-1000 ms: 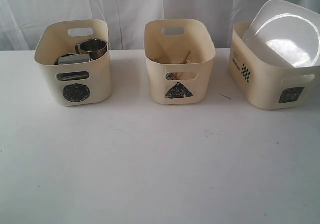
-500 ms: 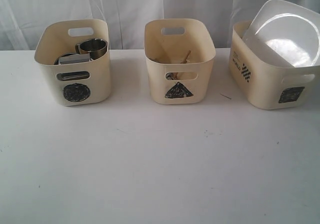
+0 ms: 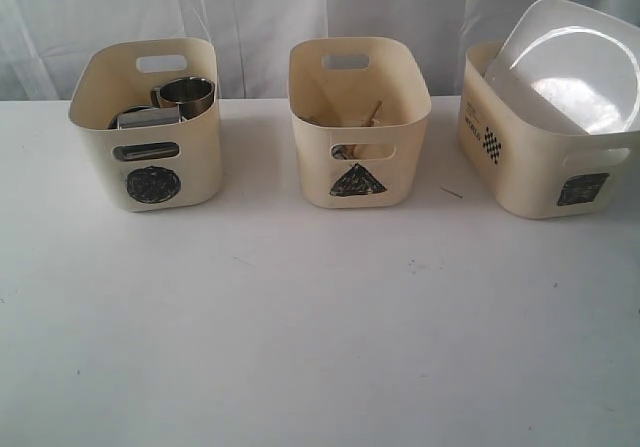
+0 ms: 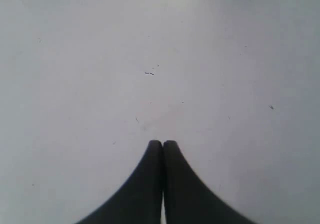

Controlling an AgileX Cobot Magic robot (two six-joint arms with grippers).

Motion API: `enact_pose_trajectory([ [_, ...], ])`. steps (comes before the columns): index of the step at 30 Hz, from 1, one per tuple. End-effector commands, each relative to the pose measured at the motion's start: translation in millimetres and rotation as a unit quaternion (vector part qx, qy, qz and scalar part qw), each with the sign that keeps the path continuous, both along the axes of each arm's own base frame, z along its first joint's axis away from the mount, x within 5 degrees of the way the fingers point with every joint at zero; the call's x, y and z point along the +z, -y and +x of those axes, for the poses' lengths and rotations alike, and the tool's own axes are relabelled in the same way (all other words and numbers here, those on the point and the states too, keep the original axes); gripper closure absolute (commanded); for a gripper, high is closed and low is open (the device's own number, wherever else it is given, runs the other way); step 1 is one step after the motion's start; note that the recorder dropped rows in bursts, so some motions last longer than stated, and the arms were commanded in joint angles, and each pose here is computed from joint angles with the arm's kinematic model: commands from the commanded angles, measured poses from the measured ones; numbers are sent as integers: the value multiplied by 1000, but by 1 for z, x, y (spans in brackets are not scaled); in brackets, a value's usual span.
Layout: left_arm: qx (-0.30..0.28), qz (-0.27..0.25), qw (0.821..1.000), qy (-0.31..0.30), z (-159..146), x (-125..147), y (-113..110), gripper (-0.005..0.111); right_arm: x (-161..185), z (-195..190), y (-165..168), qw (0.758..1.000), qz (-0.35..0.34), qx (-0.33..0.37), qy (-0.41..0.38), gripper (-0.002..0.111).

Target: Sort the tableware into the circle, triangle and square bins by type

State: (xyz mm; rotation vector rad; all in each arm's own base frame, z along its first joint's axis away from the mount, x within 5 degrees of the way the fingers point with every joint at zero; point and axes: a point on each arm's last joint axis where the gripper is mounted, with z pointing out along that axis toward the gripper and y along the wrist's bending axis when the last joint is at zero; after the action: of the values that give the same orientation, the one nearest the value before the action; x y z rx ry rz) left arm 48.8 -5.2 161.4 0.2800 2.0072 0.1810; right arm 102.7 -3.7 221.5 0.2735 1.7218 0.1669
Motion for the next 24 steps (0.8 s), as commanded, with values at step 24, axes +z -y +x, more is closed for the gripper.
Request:
enact_pose_trajectory([
  [24,0,0,1000,-8,-1,-4,0,107,-33,-48,-6,994,-98,42,-10,108],
])
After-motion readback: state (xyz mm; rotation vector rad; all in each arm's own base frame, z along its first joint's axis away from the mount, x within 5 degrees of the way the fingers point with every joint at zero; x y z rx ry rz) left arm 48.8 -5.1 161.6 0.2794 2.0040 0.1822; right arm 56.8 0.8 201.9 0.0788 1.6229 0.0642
